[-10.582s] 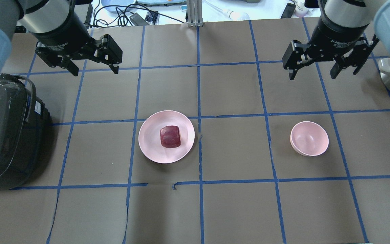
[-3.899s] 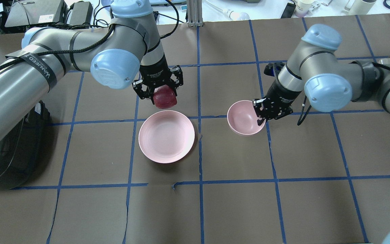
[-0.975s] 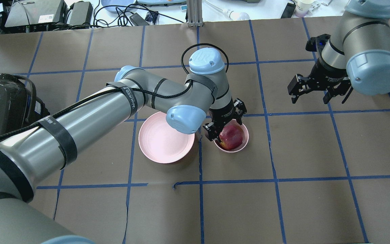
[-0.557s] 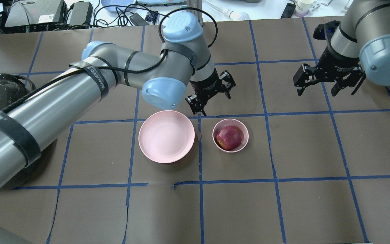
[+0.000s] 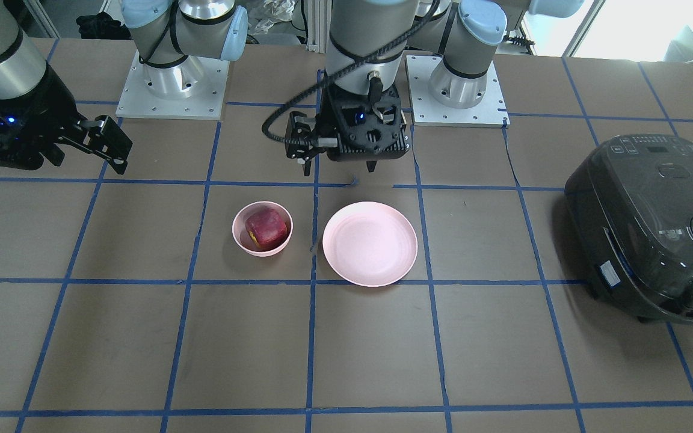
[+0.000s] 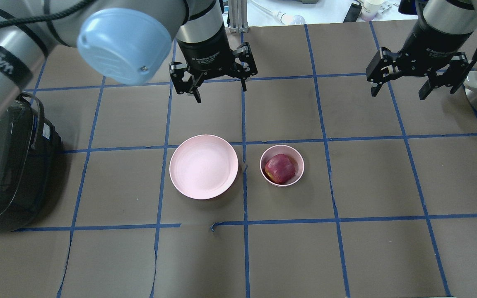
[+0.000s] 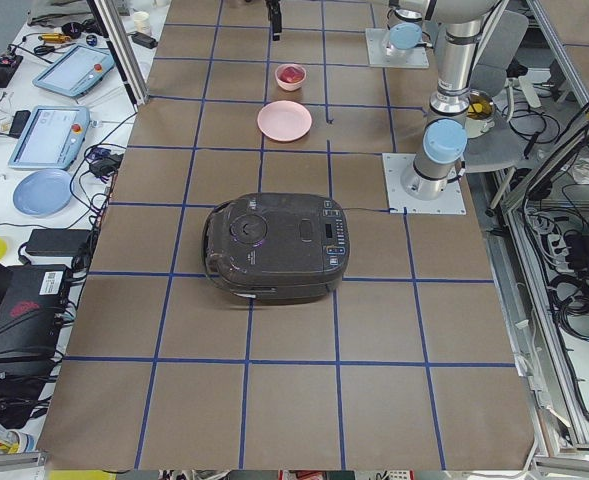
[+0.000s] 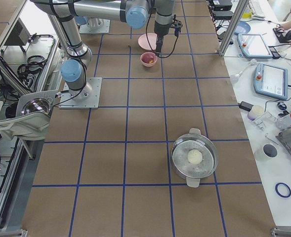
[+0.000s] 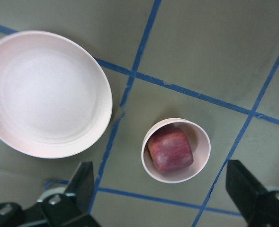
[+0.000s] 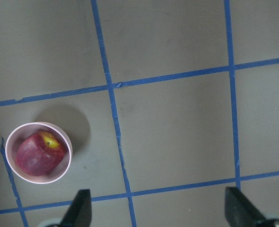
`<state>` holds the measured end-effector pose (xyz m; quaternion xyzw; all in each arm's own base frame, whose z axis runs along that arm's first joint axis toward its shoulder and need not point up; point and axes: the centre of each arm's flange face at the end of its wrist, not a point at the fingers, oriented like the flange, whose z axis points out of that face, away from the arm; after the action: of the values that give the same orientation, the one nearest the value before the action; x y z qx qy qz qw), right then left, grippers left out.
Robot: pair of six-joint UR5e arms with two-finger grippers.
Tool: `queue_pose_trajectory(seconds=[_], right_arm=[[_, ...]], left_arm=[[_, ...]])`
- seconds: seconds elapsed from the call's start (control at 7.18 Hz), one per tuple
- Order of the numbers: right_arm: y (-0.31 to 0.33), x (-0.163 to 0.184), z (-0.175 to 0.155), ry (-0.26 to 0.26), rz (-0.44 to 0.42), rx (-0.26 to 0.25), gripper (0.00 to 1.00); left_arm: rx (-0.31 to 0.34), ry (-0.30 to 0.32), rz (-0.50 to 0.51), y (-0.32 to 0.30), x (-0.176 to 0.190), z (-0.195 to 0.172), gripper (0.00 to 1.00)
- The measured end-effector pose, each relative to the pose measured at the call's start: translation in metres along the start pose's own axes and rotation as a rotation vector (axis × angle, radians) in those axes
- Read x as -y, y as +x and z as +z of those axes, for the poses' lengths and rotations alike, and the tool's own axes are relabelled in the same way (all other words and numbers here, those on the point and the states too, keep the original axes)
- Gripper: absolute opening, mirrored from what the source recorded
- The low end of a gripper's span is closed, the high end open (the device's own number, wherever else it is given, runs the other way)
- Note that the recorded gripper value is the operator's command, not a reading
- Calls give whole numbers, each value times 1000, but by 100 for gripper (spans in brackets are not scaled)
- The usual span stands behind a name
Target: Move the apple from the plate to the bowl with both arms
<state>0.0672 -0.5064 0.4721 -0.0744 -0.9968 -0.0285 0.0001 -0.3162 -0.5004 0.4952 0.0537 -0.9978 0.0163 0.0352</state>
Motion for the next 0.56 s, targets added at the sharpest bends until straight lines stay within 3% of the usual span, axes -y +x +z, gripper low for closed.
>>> queue_pose_trajectory(seconds=[0.28,0.56], right_arm=[[-20,-7,-3,4,29,-5,100],[-37,-16,-7,13,10,0,100]], left_arm=[[56,52,164,-25,-7,-28,100],[78,62,182,-81,3,-43,100]])
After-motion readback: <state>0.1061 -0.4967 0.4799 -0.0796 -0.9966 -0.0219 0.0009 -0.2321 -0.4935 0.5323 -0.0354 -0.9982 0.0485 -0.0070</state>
